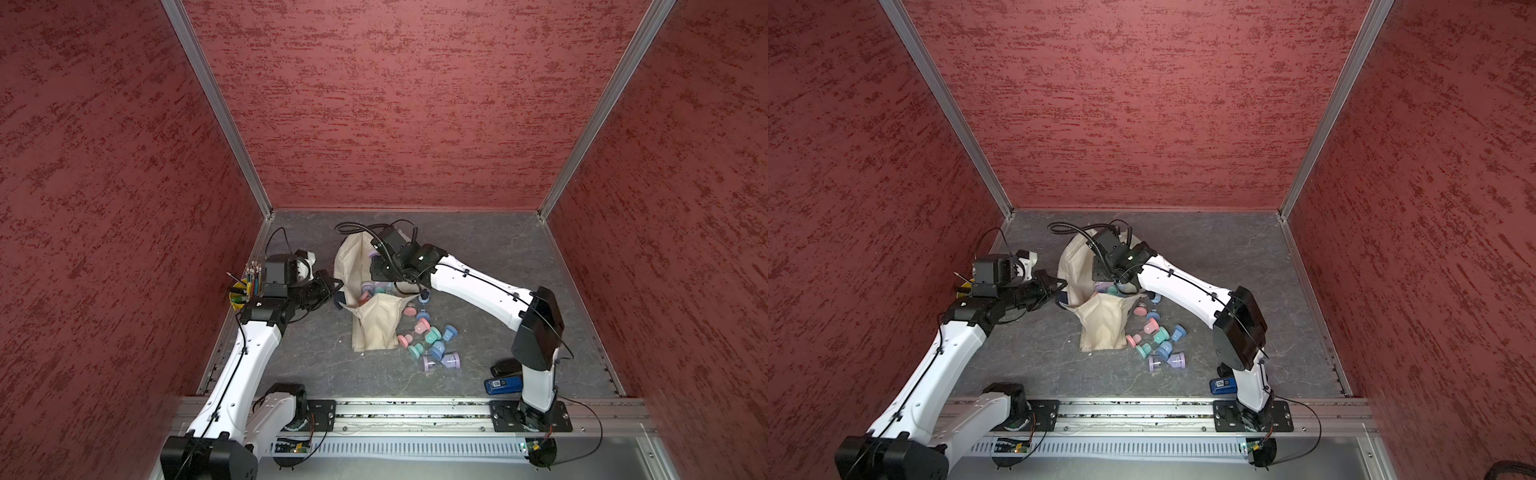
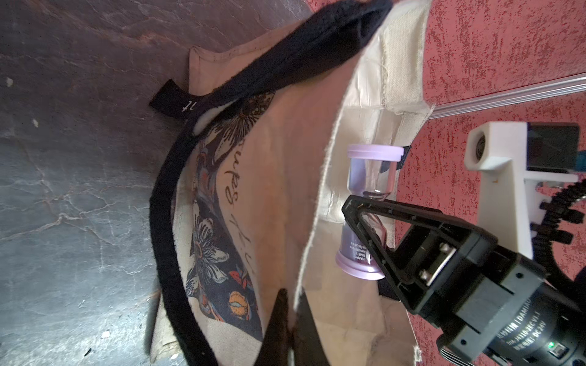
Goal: Put the hourglass into the canvas bag
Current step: Place the hourglass in the canvas bag.
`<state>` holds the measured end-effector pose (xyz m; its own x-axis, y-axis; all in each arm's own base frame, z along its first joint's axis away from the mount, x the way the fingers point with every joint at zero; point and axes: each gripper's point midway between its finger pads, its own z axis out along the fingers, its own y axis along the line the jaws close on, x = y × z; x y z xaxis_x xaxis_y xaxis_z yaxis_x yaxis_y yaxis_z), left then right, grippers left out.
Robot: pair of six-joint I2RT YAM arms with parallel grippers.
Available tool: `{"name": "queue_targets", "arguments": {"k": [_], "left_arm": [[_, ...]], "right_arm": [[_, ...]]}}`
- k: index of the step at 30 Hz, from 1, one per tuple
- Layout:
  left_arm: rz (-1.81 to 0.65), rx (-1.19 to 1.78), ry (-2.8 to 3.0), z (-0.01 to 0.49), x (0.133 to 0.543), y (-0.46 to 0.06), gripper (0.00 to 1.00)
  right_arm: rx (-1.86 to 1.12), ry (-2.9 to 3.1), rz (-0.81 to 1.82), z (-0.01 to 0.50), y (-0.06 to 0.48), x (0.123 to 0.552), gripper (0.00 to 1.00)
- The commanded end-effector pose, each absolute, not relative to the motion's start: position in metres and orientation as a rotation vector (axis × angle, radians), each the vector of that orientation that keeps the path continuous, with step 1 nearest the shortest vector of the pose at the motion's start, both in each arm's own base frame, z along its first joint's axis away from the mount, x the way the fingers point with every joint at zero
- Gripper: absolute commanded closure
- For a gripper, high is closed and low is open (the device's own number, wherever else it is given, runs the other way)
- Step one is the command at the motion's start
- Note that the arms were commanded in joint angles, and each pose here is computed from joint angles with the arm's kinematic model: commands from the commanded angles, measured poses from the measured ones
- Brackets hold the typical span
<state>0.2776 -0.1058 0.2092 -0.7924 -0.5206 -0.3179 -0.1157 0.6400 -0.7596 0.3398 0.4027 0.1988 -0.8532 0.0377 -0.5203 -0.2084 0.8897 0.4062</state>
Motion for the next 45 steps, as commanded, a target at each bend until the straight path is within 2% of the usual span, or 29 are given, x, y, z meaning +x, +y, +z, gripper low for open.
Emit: {"name": "queue_targets", "arguments": {"k": [1,9,18,40,42,45], "left_arm": [[-1.013,-0.473,2.317,0.222,0.281,-0.104,1.00],[-1.019,-0.464,2.282,0.238,0.292,-0.103,1.00],[-1.023,-0.466,2.303,0.229,0.285,-0.104,1.00],[-1.041,-0.468,2.319,0.218,0.281,-0.107,1.00],[-1.040,-0.469,2.320,0.217,0.281,-0.107,1.00],[-1.040,-0.467,2.320,0.217,0.281,-0.107,1.00]], "right_arm": [[-0.133,2.518,0.671,0.205,0.405,0.332,1.00],[-0.122,2.516,0.701,0.211,0.396,0.319,1.00],[-0.132,2.538,0.667,0.198,0.410,0.332,1.00],[-0.133,2.634,0.670,0.140,0.427,0.332,1.00],[-0.135,2.637,0.669,0.138,0.427,0.332,0.90],[-0.139,2.636,0.665,0.138,0.427,0.332,0.65]]}}
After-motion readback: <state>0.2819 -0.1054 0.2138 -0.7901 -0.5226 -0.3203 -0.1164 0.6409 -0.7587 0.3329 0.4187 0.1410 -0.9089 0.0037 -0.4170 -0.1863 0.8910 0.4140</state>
